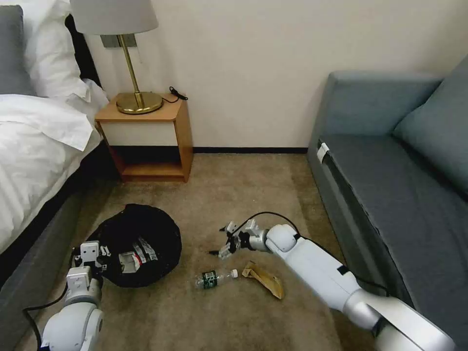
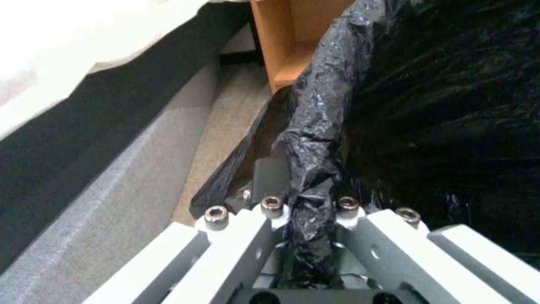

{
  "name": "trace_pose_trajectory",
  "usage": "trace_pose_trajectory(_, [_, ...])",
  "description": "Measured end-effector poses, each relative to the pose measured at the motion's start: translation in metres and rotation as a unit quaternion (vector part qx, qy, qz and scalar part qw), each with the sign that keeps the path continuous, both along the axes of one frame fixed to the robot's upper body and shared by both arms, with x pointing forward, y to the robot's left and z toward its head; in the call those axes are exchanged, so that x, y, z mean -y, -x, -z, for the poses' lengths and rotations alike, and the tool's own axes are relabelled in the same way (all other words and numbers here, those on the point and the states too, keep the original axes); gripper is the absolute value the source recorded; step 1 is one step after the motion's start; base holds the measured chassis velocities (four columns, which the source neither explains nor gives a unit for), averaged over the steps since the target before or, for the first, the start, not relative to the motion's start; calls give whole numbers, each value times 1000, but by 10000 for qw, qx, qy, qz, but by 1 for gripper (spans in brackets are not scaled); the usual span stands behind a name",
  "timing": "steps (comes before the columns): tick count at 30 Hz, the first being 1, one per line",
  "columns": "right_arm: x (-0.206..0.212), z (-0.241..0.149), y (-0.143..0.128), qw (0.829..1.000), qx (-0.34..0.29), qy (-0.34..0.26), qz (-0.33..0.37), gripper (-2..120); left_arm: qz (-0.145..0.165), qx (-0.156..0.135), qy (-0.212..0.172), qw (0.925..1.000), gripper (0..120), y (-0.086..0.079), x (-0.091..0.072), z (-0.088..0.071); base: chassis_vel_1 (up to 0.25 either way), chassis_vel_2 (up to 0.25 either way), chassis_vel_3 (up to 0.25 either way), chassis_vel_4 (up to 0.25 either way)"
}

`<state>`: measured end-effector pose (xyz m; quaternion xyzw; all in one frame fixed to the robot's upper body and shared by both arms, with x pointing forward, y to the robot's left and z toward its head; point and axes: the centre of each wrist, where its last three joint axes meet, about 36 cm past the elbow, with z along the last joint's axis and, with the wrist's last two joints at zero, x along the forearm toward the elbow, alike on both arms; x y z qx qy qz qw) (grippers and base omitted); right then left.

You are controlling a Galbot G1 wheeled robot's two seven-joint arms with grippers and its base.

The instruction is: Pick up the trash bin, then pick up the garbage on the floor and place it into the trash bin.

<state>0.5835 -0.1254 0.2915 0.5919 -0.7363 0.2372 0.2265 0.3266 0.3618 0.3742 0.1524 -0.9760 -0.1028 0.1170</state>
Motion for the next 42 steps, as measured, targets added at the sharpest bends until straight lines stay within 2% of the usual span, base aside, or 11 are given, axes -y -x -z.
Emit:
trace_pose_trajectory(2, [-5, 6, -4, 9983, -1, 346, -463, 100, -77, 36, 55, 9999, 0, -1, 1, -2, 0, 0, 0, 0])
trace_pose_trajectory(6, [-10, 14, -8, 9949, 65, 670, -757, 100, -119, 65, 81, 9999, 0, -2, 0, -4, 0, 0, 0, 0])
trace_pose_trajectory(17, [-23, 49, -9, 9883, 181, 1214, -900, 100, -172, 64, 155, 9997, 0, -2, 2, -2, 0, 0, 0, 0])
trace_pose_trajectory(24, [-33, 65, 0, 9869, 207, 1330, -884, 100, -161, 45, 159, 9997, 0, -2, 2, 0, 0, 0, 0, 0])
trace_pose_trajectory(29, [-35, 69, 3, 9880, 204, 1294, -820, 90, -149, 28, 154, 9998, 0, -3, 2, 1, 0, 0, 0, 0])
trace_pose_trajectory(31, [-33, 71, 4, 9885, 196, 1269, -797, 79, -139, 23, 143, 9998, 0, -3, 1, 2, 0, 0, 0, 0])
trace_pose_trajectory(34, [-30, 71, 5, 9889, 198, 1250, -778, 72, -130, 19, 138, 9998, 0, -2, 1, 2, 0, 0, 0, 0])
trace_pose_trajectory(36, [-27, 72, 6, 9894, 200, 1222, -755, 58, -114, 12, 137, 9998, 0, -2, 1, 3, 0, 0, 0, 0])
trace_pose_trajectory(38, [-26, 72, 6, 9896, 200, 1210, -746, 55, -106, 7, 135, 9999, 0, -2, 1, 3, 0, 0, 0, 0])
trace_pose_trajectory(41, [-24, 73, 8, 9903, 193, 1172, -717, 41, -79, -2, 132, 9999, 0, -1, 2, 4, 0, 0, 0, 0])
trace_pose_trajectory(42, [-24, 73, 8, 9903, 193, 1172, -717, 41, -79, -2, 132, 9999, 0, -1, 2, 4, 0, 0, 0, 0])
